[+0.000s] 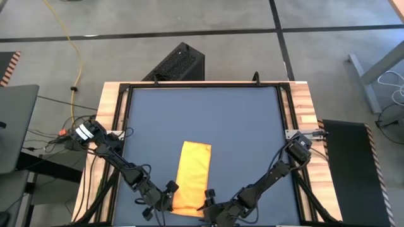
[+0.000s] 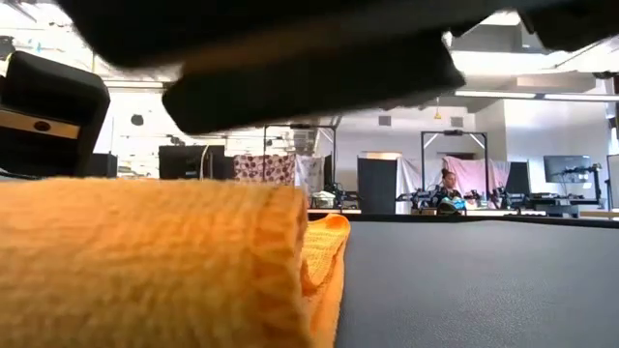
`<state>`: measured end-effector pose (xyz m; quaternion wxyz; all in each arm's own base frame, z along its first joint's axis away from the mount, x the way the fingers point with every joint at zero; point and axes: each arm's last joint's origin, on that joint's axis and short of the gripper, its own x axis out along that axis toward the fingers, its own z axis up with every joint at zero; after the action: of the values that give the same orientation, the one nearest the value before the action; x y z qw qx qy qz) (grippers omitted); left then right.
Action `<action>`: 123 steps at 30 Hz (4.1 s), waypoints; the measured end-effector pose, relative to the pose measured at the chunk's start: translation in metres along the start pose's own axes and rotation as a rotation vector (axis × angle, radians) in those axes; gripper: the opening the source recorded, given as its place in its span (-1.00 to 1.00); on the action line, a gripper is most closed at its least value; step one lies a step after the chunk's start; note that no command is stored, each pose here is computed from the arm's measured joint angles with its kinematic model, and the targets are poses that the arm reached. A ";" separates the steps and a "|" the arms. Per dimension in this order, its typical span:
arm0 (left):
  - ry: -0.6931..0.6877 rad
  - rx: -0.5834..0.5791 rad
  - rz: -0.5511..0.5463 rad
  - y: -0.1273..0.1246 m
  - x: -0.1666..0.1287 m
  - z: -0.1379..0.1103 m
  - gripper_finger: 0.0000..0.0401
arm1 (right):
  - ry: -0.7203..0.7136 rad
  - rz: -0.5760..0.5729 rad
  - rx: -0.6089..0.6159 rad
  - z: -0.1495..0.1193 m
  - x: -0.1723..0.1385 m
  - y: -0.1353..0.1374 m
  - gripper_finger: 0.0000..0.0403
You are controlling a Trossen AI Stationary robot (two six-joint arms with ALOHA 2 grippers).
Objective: Roll towel
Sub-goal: Roll the yellow towel
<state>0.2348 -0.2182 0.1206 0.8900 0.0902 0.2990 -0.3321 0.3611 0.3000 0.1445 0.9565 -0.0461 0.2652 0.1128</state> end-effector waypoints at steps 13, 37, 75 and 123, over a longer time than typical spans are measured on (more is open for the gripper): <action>-0.019 -0.060 0.015 0.014 0.000 0.002 -1.00 | 0.071 -0.031 0.015 -0.013 0.005 -0.001 0.07; 0.035 -0.421 -0.054 0.023 -0.002 -0.009 -1.00 | 0.171 -0.008 0.264 -0.018 0.009 -0.014 -0.91; 0.051 -0.609 -0.065 0.065 -0.007 -0.012 -1.00 | 0.256 -0.148 0.196 0.023 -0.037 -0.055 -0.20; 0.091 -0.803 -0.146 0.071 -0.009 -0.014 -1.00 | 0.049 -0.128 -0.163 -0.024 0.000 0.006 -0.21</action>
<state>0.2687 -0.1548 0.1122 0.8144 -0.2714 0.4496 -0.2468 0.3478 0.3025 0.1237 0.9480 -0.1433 0.2751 0.0717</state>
